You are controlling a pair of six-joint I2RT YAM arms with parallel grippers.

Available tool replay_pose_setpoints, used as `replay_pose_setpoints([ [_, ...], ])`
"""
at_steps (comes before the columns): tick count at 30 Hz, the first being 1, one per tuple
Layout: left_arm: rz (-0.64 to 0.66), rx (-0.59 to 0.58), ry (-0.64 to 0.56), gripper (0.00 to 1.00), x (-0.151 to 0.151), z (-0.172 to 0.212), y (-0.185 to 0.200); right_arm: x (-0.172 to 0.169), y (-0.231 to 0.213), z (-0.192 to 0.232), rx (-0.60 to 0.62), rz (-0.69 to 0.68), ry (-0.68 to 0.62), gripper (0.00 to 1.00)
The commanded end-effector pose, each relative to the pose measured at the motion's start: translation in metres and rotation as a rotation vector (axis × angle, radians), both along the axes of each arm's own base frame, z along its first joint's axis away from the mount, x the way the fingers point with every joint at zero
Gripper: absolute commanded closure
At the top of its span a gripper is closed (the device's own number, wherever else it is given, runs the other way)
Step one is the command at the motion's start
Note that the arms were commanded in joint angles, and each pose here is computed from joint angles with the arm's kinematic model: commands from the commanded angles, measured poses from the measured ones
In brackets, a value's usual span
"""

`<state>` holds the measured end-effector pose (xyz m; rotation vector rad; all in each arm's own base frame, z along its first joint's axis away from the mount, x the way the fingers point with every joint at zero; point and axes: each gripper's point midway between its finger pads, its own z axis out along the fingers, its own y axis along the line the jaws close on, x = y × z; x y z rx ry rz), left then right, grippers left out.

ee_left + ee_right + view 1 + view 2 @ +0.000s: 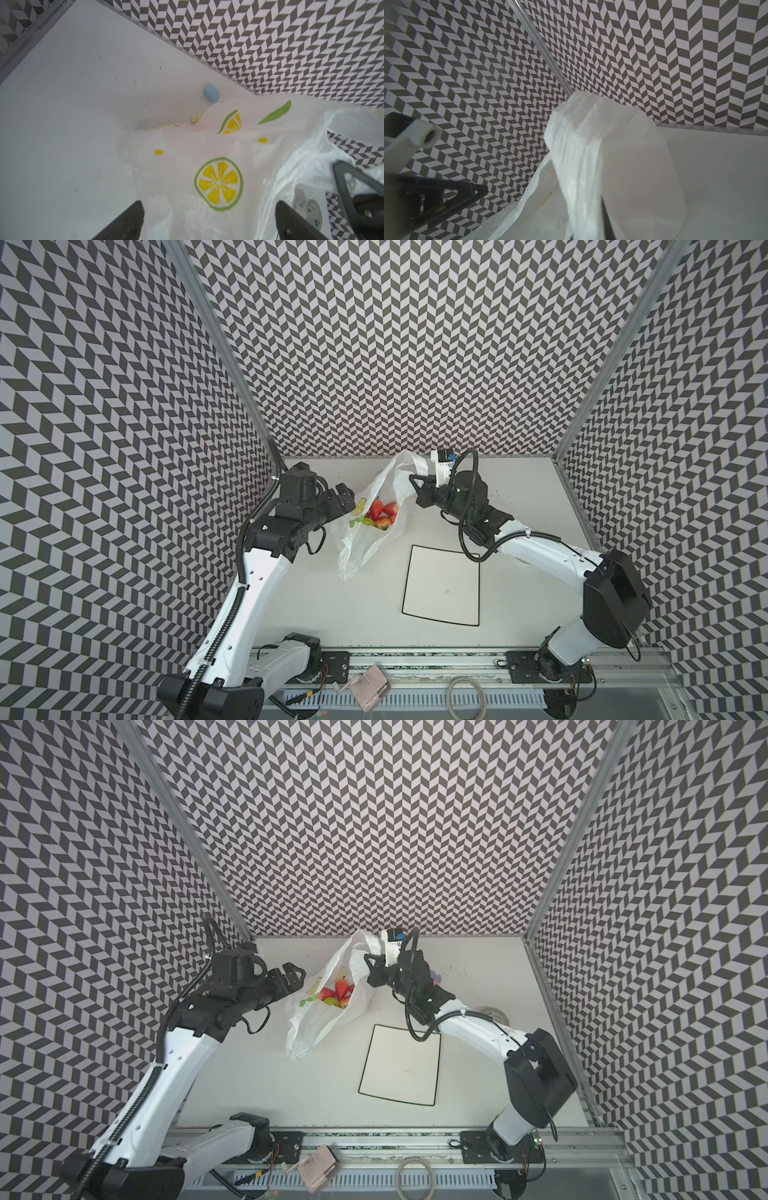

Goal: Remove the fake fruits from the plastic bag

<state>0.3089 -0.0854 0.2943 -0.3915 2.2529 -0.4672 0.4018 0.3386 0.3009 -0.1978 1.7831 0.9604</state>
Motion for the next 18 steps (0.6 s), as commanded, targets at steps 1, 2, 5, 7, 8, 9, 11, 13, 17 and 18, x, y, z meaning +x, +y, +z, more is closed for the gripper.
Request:
replay_pose_setpoints([
  [1, 0.059, 0.109, 0.144, 0.00, -0.036, -0.021, 0.012, 0.010, 0.009, 0.006, 0.055, 0.016, 0.060, 1.00],
  [2, 0.053, 0.107, 0.153, 0.00, -0.043, -0.020, 0.008, 0.012, 0.011, 0.007, 0.055, 0.023, 0.060, 1.00],
  [5, 0.033, 0.101, 0.188, 0.00, -0.061, -0.016, -0.001, 0.017, 0.015, 0.010, 0.058, 0.031, 0.069, 1.00],
  [7, 0.022, 0.113, 0.221, 0.00, -0.073, -0.018, -0.004, 0.018, 0.016, 0.012, 0.064, 0.034, 0.068, 1.00],
  [8, 0.014, 0.115, 0.236, 0.00, -0.078, -0.020, -0.006, 0.018, 0.015, 0.012, 0.065, 0.033, 0.068, 1.00],
  [9, -0.002, 0.115, 0.247, 0.00, -0.082, -0.022, -0.010, 0.018, 0.014, 0.012, 0.068, 0.032, 0.069, 1.00],
  [11, -0.040, 0.095, 0.260, 0.00, -0.086, -0.023, -0.019, 0.017, 0.015, 0.011, 0.067, 0.037, 0.071, 1.00],
  [13, -0.088, 0.063, 0.265, 0.00, -0.087, -0.021, -0.033, 0.017, 0.016, 0.012, 0.070, 0.042, 0.073, 1.00],
  [17, -0.177, 0.074, 0.296, 0.00, -0.094, -0.025, -0.065, 0.019, 0.016, 0.012, 0.078, 0.040, 0.083, 1.00],
  [18, -0.189, 0.090, 0.311, 0.00, -0.097, -0.029, -0.069, 0.020, 0.016, 0.012, 0.080, 0.039, 0.084, 1.00],
])
